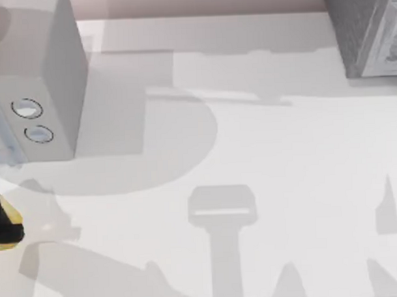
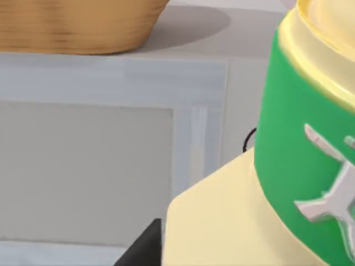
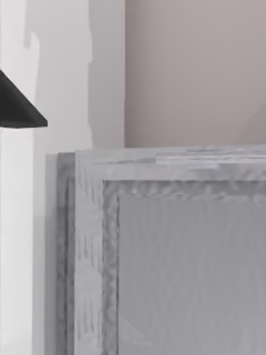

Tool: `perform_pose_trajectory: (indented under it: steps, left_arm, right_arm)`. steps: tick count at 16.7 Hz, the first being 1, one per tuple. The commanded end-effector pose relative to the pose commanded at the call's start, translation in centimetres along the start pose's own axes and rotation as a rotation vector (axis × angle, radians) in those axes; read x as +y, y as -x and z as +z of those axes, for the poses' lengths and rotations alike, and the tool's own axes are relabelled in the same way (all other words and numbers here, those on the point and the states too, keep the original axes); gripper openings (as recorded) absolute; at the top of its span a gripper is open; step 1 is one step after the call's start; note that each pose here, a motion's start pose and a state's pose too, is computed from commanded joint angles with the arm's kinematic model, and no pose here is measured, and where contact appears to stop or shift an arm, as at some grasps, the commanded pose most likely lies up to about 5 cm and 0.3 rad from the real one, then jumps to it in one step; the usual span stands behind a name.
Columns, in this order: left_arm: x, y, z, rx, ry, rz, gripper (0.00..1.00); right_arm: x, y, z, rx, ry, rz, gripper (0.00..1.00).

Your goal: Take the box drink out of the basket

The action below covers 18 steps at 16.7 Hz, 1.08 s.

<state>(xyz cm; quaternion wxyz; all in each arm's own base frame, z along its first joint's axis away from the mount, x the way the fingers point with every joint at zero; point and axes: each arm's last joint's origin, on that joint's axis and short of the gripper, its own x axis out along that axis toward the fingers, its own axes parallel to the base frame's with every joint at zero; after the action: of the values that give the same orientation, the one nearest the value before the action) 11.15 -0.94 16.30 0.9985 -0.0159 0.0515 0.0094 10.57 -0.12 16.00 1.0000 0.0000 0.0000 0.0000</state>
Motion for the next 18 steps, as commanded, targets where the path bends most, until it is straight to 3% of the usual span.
perform_pose_trajectory:
  steps: [9, 14, 18]
  left_arm:
    - [-5.1, -2.4, 4.1, 0.155, 0.045, 0.154, 0.0]
    - [-8.9, -3.8, 5.3, 0.155, 0.044, 0.267, 0.0]
    - [-10.3, -4.1, 5.5, 0.141, 0.044, 0.307, 0.0]
  right_arm:
    - [0.0, 0.0, 0.0, 0.0, 0.0, 0.0, 1.0]
    - [0.0, 0.0, 0.0, 0.0, 0.0, 0.0, 1.0]
    - [0.0, 0.0, 0.0, 0.0, 0.0, 0.0, 1.0]
